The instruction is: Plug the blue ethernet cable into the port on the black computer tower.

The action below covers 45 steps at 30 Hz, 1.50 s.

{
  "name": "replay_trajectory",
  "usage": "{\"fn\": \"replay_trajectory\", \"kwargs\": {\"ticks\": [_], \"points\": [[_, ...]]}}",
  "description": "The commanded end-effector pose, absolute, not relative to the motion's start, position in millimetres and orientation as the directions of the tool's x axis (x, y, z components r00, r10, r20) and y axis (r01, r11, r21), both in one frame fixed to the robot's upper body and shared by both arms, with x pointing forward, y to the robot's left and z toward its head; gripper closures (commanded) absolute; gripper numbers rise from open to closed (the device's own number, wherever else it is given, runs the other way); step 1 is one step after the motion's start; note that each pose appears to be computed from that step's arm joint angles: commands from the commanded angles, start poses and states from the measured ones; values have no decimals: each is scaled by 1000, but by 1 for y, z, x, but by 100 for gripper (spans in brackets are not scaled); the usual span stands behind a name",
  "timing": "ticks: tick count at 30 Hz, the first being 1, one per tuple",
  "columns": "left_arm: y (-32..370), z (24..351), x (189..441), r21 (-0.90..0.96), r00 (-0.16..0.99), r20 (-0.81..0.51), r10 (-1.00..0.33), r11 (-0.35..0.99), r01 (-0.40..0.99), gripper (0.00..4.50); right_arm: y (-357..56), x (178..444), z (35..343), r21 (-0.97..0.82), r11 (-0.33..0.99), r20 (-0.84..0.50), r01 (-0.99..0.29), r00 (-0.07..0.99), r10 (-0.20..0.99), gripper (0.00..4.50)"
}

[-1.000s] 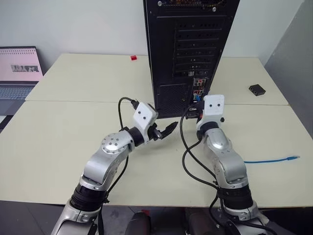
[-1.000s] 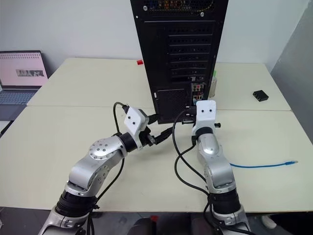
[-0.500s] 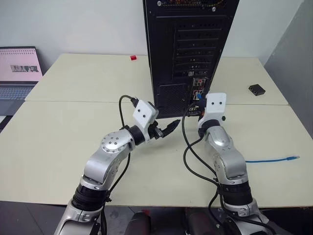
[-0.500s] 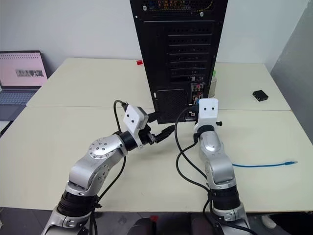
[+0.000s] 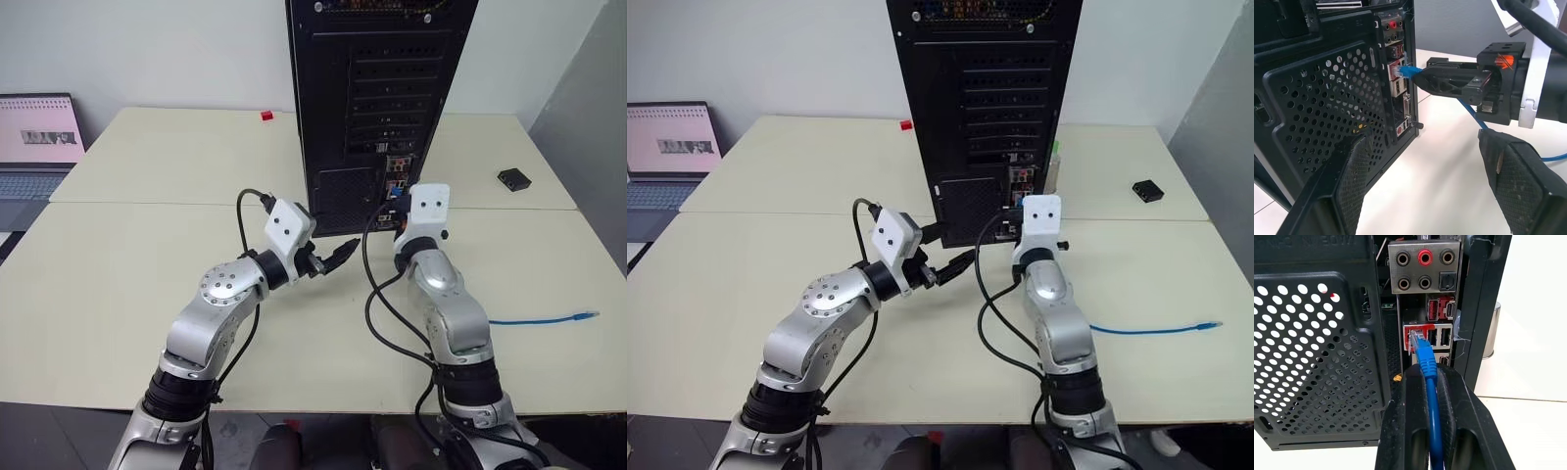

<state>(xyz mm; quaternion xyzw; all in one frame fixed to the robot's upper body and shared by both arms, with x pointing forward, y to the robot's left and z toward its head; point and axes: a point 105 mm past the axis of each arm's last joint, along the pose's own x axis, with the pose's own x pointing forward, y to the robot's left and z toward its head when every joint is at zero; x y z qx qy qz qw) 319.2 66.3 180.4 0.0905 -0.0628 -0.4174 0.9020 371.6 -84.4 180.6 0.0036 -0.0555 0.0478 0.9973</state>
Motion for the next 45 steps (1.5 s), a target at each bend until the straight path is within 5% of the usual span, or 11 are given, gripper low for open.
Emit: {"fn": "replay_trajectory", "kwargs": {"ticks": [1,25,38,45], "points": [[65,194,316,251,631,89,-770,631,734,89,-82,372,201,29,994,169,-103,981,97,450],[70,190,322,251,663,96,-743,662,706,89,-60,385,214,26,983,161,-182,971,176,450],[99,185,341,299,725,55,-686,704,644,87,-88,347,199,-53,973,123,-224,966,229,143],[118,194,353,354,728,-5,-686,680,643,87,-110,321,210,-170,924,109,-343,925,363,4]]}}
